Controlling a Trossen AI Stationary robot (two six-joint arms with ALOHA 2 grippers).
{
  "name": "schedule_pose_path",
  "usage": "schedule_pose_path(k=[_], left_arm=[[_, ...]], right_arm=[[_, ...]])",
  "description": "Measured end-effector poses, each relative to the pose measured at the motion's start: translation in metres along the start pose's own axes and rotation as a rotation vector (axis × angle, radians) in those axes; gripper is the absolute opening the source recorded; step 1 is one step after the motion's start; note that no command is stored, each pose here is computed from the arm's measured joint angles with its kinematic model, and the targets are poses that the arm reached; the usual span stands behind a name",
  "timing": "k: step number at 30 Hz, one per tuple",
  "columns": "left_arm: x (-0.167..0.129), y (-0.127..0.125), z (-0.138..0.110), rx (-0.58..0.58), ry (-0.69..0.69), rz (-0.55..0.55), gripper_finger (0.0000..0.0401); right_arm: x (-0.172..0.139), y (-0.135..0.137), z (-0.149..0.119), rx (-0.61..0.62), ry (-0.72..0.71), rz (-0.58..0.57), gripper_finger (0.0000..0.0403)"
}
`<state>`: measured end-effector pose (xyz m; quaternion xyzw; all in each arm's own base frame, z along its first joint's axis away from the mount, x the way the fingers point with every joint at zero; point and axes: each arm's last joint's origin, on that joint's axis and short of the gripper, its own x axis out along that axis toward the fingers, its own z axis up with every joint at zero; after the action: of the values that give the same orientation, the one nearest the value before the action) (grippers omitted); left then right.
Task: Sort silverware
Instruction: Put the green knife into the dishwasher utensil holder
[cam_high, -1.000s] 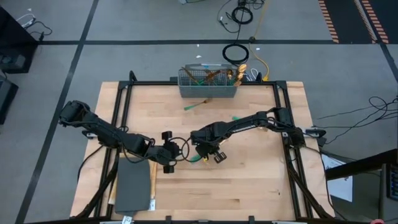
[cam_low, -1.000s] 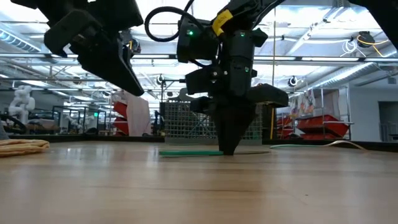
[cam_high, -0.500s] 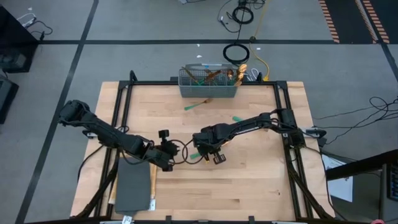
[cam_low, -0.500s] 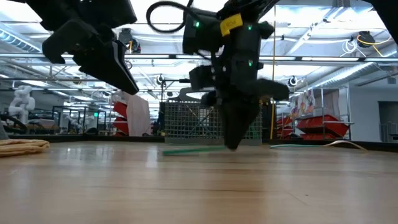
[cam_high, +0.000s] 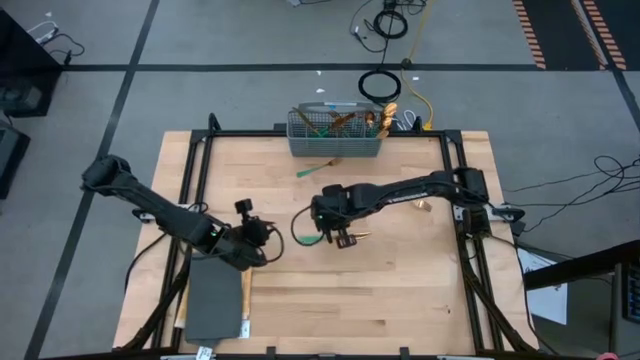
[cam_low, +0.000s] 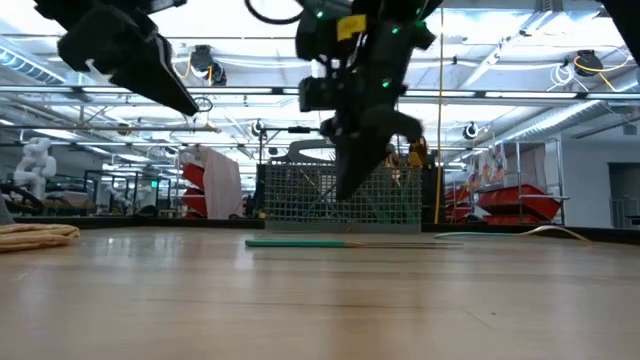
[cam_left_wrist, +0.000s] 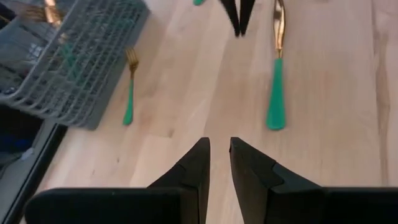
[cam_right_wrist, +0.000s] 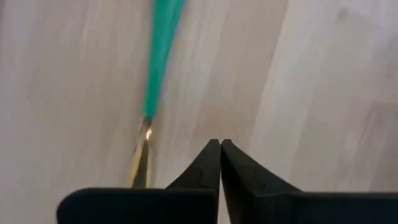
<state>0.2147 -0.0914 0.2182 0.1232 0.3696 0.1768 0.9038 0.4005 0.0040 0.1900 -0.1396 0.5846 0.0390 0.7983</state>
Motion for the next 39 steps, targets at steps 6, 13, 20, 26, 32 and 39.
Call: schedule_pose_path(k=[6, 13, 20, 26, 32, 39], left_arm=[[-0.011, -0.001, -0.004, -0.019, -0.016, 0.014, 0.0070], [-0.016, -0.004, -0.007, 0.005, -0.018, 0.007, 0.0070], [-0.016, -0.004, -0.007, 0.005, -0.018, 0.008, 0.0070], [-0.014, -0.005, -0.010, 0.013, -0.014, 0.016, 0.0070], [-0.006, -0.005, -0.029, 0.009, 0.029, 0.036, 0.0070], [-0.001, -0.005, -0.040, -0.021, 0.048, 0.047, 0.0070]], right_arm=[[0.030, -0.005, 0.009, 0.029, -0.106, 0.143, 0.0079], [0.045, 0.008, 0.005, 0.123, -0.024, 0.183, 0.0192], [0.047, 0.022, 0.008, 0.168, 0.001, 0.148, 0.0220], [0.073, 0.027, 0.004, 0.140, 0.077, 0.070, 0.0199], [0.080, 0.028, -0.002, 0.175, 0.136, 0.128, 0.0155], [0.078, 0.030, -0.005, 0.179, 0.170, 0.150, 0.0021]])
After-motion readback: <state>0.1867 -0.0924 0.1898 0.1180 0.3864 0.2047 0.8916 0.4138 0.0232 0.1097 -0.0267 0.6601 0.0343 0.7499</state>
